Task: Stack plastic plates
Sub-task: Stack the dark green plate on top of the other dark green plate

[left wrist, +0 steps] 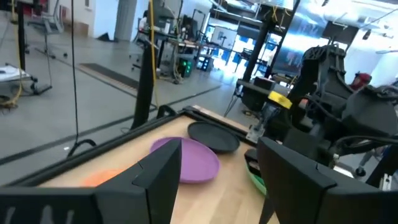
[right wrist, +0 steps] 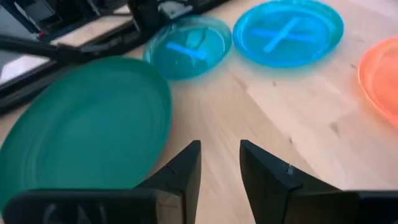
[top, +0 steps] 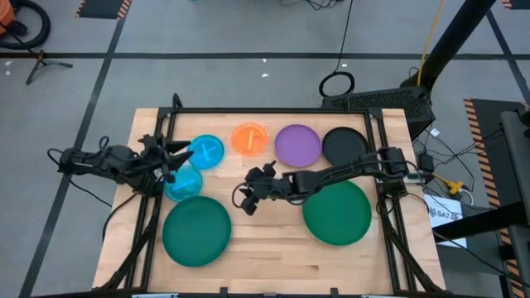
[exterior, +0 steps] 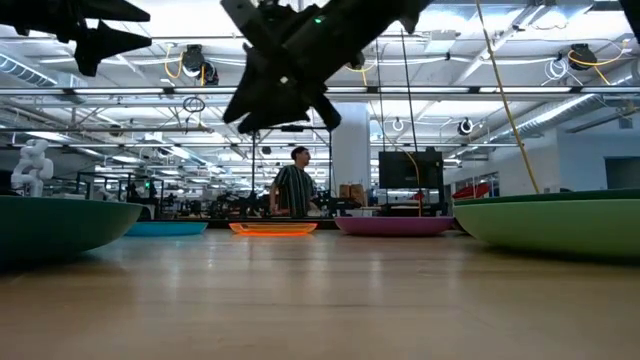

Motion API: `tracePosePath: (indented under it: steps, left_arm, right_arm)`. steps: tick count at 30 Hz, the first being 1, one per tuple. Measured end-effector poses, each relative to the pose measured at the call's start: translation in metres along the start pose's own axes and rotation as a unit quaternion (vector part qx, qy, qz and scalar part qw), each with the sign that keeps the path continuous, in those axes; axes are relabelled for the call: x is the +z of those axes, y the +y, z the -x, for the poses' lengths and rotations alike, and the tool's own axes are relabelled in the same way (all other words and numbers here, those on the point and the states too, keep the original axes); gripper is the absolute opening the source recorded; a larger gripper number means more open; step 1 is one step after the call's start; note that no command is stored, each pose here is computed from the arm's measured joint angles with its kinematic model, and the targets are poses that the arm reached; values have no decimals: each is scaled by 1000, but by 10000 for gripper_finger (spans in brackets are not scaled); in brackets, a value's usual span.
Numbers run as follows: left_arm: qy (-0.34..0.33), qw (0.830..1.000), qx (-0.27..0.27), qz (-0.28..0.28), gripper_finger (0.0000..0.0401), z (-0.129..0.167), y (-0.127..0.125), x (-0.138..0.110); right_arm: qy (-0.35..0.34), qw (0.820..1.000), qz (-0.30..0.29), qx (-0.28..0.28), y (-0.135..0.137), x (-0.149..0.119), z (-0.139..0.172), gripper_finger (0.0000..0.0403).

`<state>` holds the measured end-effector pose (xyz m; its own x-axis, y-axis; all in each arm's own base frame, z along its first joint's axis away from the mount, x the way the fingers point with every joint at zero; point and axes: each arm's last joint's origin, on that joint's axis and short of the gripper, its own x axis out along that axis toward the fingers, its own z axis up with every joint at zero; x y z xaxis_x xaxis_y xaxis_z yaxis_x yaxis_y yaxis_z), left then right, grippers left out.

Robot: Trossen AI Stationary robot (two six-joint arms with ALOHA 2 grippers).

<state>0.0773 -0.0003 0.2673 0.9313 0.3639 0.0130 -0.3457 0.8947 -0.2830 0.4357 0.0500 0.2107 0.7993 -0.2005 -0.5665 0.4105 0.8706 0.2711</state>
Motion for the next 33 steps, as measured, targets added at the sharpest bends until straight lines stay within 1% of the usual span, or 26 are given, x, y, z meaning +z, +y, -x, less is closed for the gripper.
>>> tracePosePath:
  steps: [4,8,11,13,16,23,28,33]
  left_arm:
    - [2,1000,1,-21,214,0,0,0]
    - [2,999,2,-36,214,0,0,0]
    - [2,999,3,-40,214,0,0,0]
    - [1,999,5,-45,214,0,0,0]
    - [0,999,8,-49,214,0,1,0]
    - [2,999,11,-52,214,0,1,-1]
    - [7,998,12,-53,214,0,1,-2]
    - [10,999,13,-47,214,0,1,-2]
  right_arm:
    - [-11,1000,13,0,-1,8,-5,120]
    - [-29,1000,5,3,-4,12,-9,145]
    - [-54,998,-5,15,-5,13,-20,161]
    - [-59,998,-9,22,-7,9,-30,168]
    - [-48,999,-9,22,-10,8,-43,173]
    - [-25,998,-11,52,-8,15,-68,173]
    - [-4,999,-9,53,-8,16,-80,174]
    - [17,999,-4,38,-10,15,-90,174]
